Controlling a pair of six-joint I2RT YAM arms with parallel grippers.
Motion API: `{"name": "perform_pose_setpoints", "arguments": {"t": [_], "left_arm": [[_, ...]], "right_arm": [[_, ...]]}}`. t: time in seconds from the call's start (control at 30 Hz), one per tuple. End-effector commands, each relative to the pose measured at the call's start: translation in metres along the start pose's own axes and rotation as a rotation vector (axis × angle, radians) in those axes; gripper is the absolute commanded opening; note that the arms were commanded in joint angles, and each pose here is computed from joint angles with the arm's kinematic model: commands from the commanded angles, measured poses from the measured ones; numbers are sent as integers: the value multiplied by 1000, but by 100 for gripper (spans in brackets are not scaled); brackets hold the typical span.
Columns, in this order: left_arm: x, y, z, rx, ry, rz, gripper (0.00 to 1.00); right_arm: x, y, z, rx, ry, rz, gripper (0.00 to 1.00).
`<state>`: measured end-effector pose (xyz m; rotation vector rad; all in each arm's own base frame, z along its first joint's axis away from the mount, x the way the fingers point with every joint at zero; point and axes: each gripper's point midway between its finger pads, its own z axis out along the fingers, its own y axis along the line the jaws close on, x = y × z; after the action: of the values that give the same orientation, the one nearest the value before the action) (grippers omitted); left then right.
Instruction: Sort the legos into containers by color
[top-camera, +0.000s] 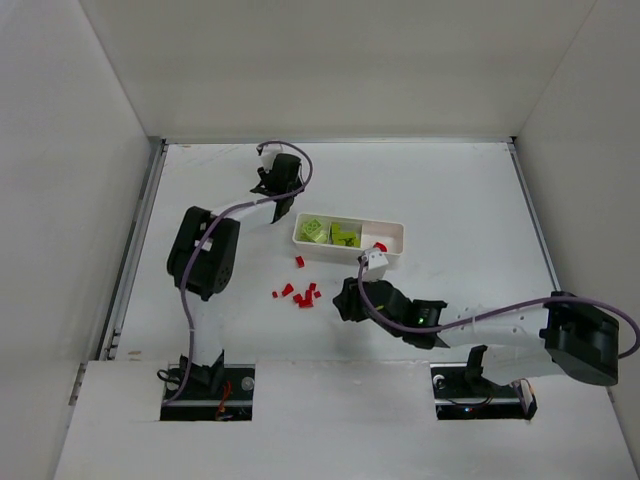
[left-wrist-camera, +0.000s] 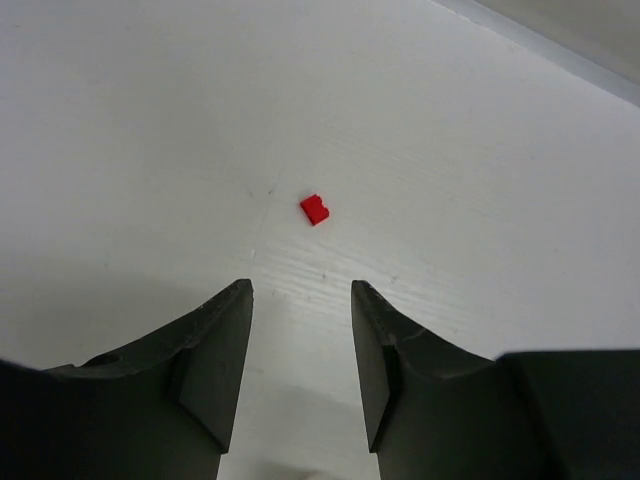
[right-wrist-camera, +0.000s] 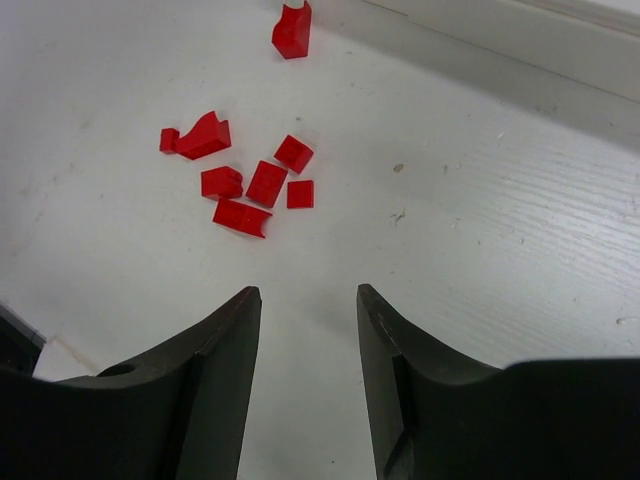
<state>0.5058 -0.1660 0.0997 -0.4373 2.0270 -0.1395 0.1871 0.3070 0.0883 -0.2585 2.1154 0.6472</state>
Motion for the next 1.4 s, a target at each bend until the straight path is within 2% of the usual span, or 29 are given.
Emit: {"name": "perform_pose_setpoints", "arguments": {"t": [0.0, 0.2, 0.63, 1.1, 1.23, 1.37], "left_arm": [[1, -3, 24, -10, 50, 91, 40], [5, -8, 59, -33, 78, 134, 39], [30, -4, 85, -73, 115, 232, 34], [41, 3, 86, -84, 130, 253, 16], [33, 4, 73, -61, 99, 228, 11], [12, 3, 50, -21, 55, 165, 10]], "right_arm": [[-14, 10, -9, -26, -60, 57, 49], [-18, 15, -15, -48, -72, 71, 49], [-26, 23, -17, -66, -85, 64, 49], [-26, 22, -17, -65, -86, 67, 50], [-17, 22, -9, -57, -57, 46, 52], [-4, 28, 3, -44, -18, -1, 56]]}}
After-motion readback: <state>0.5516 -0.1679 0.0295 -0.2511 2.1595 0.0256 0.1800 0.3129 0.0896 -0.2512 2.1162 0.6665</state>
